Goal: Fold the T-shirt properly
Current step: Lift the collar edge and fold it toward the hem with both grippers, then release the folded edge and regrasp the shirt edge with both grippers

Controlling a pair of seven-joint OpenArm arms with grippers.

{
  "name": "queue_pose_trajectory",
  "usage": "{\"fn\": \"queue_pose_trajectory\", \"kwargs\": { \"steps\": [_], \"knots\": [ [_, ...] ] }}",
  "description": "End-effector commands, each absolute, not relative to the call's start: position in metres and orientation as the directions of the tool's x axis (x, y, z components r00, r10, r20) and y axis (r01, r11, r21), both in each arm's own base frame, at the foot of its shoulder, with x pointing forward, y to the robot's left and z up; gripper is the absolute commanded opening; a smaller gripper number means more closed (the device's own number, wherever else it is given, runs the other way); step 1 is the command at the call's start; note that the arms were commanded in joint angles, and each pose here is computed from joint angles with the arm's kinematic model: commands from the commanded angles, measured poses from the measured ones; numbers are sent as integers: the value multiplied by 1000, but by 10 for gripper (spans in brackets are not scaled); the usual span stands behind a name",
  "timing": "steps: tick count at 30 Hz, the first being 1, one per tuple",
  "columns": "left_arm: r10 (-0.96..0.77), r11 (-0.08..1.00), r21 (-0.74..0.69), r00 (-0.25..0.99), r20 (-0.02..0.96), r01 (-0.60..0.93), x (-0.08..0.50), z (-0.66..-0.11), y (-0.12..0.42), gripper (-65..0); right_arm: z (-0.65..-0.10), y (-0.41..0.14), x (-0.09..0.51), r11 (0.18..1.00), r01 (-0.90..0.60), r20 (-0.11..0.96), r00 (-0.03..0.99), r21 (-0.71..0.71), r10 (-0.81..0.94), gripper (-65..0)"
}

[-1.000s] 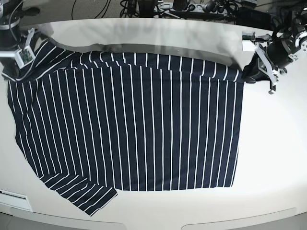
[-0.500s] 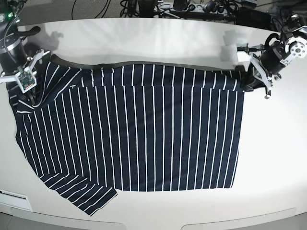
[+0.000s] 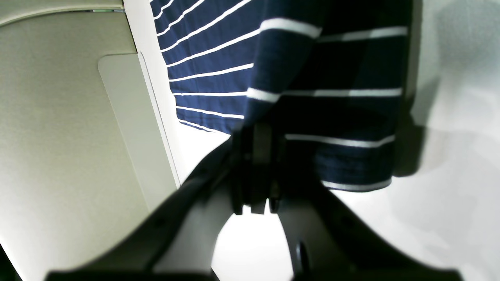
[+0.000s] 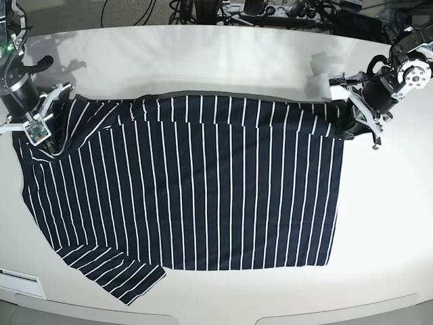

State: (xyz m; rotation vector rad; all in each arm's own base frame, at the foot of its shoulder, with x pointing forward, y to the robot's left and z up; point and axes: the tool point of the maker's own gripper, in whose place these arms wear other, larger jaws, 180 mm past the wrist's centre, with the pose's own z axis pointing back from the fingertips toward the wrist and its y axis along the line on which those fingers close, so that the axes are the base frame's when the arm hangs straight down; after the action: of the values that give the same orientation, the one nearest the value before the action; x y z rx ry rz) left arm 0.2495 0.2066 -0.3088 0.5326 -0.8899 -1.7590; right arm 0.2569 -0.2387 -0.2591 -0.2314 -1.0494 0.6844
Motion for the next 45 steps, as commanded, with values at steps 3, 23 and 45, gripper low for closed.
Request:
{"fn": "queue_pose_trajectory", "kwargs": {
  "steps": [3,23,45],
  "knots": [
    [-932,-185,801,-360,41,569,257,-297,210,-650,-255,-229,269,764,-418,736,269,-492,621,-650],
    [-894,397,720,63,443,570,326,-308,237,-455,-247,-230,345,826,-346,802,257,-445,539,-511],
    [-971,-12,865,-214,110,501,360,-257,243,-370,-304,-212,301,825,-511,723,472,-242,504,-650]
  ]
}}
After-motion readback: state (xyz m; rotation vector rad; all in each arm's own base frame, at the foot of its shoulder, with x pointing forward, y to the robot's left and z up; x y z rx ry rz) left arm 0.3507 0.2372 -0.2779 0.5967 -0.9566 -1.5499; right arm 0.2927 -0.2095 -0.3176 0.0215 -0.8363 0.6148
